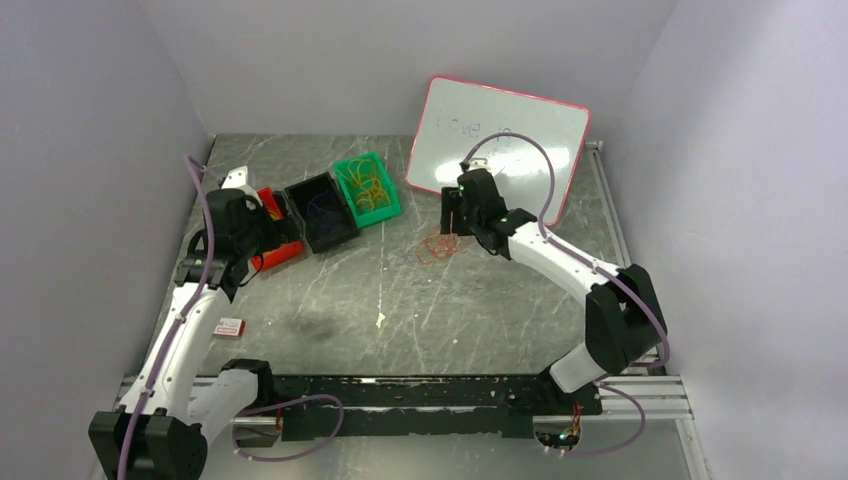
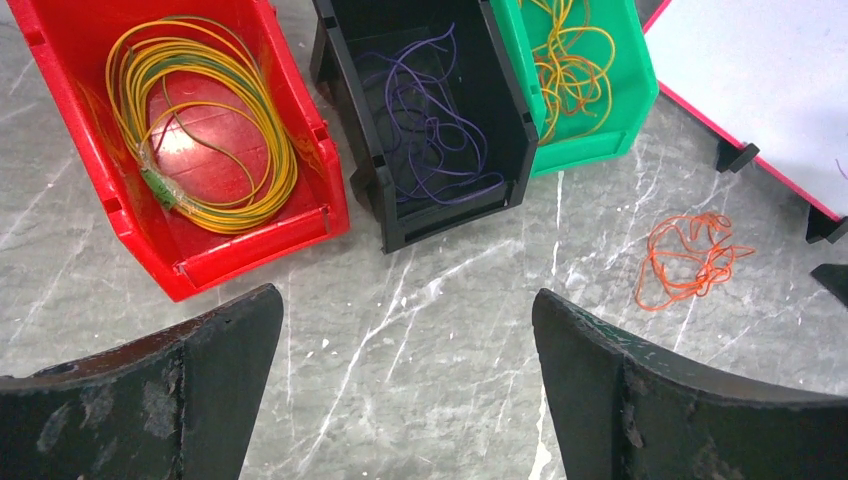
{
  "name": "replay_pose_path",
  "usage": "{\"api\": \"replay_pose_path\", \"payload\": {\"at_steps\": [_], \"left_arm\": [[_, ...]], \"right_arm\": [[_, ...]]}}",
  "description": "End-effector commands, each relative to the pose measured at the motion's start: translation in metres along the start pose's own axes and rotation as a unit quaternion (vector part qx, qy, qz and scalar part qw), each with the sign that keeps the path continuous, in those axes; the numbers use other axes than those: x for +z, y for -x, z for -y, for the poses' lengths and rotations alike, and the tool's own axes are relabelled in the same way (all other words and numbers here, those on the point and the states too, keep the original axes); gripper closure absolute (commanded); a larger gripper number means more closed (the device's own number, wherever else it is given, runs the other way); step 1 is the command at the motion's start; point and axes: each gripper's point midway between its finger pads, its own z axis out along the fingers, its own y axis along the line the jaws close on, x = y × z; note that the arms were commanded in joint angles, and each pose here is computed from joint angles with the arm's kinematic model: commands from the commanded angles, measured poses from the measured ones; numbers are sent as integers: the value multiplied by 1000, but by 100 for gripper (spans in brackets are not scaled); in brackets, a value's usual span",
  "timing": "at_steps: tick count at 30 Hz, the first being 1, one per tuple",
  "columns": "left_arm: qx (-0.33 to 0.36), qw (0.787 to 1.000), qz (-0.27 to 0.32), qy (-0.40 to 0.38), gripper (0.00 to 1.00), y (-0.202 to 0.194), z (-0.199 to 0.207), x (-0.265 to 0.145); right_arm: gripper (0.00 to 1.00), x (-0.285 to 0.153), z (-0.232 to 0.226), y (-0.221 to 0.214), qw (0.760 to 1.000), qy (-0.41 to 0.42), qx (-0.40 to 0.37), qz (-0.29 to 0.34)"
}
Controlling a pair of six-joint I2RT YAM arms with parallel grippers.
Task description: Untangle the cables
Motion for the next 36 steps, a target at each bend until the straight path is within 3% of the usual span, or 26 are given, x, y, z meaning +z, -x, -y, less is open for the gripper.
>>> {"api": "replay_pose_path", "payload": {"at_steps": [1, 21, 24, 30, 36], "left_arm": [[-9, 999, 28, -20, 0, 21, 13, -5], [-6, 999, 16, -32, 0, 13, 15, -6], [-6, 999, 16, -31, 1, 12, 15, -6], [-2, 999, 17, -30, 2, 13, 14, -7], [36, 998, 47, -36, 2, 30, 16, -14]], "right_arm": [[33, 7, -15, -17, 999, 34, 10, -36], [58, 65, -16, -62, 996, 21, 9, -85], [67, 70, -15, -62, 996, 18, 7, -82], [100, 60, -17, -45, 998, 24, 1, -56], [100, 19, -14, 2, 1000, 22, -13, 5]]}}
